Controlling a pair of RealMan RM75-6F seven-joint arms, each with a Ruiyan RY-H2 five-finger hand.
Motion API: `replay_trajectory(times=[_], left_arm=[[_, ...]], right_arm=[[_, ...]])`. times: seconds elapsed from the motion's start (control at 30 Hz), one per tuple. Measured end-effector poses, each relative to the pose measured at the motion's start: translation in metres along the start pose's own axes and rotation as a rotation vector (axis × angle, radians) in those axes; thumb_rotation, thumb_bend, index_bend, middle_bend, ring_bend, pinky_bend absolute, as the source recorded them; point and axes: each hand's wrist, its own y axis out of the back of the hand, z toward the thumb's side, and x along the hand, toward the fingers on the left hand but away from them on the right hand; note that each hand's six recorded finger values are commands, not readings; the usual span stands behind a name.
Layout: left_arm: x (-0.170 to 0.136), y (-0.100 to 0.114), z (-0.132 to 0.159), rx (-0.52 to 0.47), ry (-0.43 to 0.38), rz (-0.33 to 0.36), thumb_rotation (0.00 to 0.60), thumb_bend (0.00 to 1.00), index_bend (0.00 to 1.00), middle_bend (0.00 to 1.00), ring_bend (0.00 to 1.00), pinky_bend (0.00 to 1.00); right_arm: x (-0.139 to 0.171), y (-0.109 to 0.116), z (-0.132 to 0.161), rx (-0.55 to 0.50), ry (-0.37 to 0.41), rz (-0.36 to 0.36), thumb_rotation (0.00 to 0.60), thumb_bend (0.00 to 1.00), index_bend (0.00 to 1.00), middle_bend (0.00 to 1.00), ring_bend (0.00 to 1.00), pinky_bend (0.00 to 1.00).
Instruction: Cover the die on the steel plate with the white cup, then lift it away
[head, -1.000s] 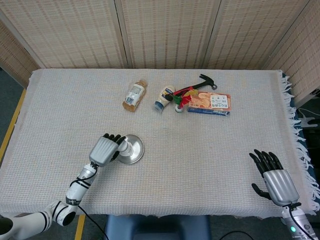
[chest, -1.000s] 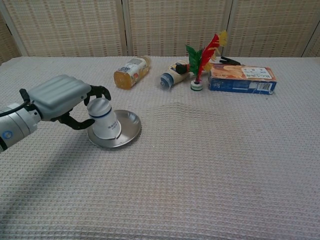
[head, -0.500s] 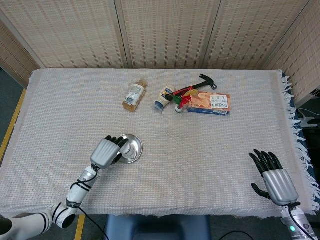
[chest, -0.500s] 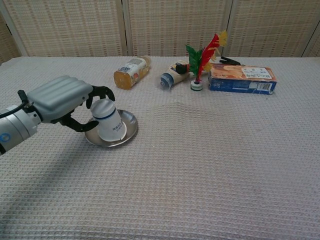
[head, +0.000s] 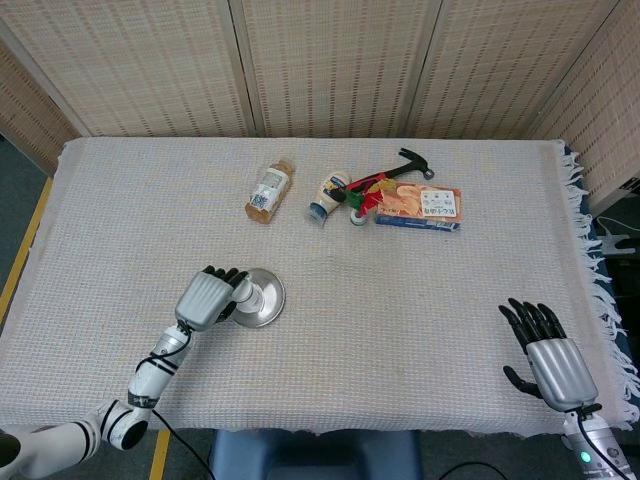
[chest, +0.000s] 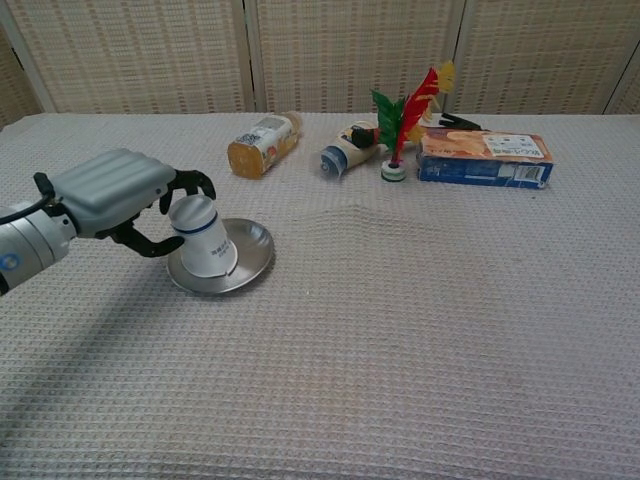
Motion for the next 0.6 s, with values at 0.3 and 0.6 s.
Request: replay_trajectory(times=[0.3,0.6], left_arm=[[0.005,-0.003,-0.005,0.032,0.026,0.021,0.6,0.4,0.49,0.62,0.45,0.47],[-0.004,0.001,0.014,-0.15,-0.043,-0.056,0.6,0.4,0.49,0.63,0.46,0.47]], right_arm=[[-0.001,-0.001,0.0,0.0,-0.001,0.002,0.6,0.17,0.0,0.0,0.0,0.0],[0.0,0.0,0.0,0.0,-0.002,-0.001,0.6,0.17,0.0,0.0,0.0,0.0]])
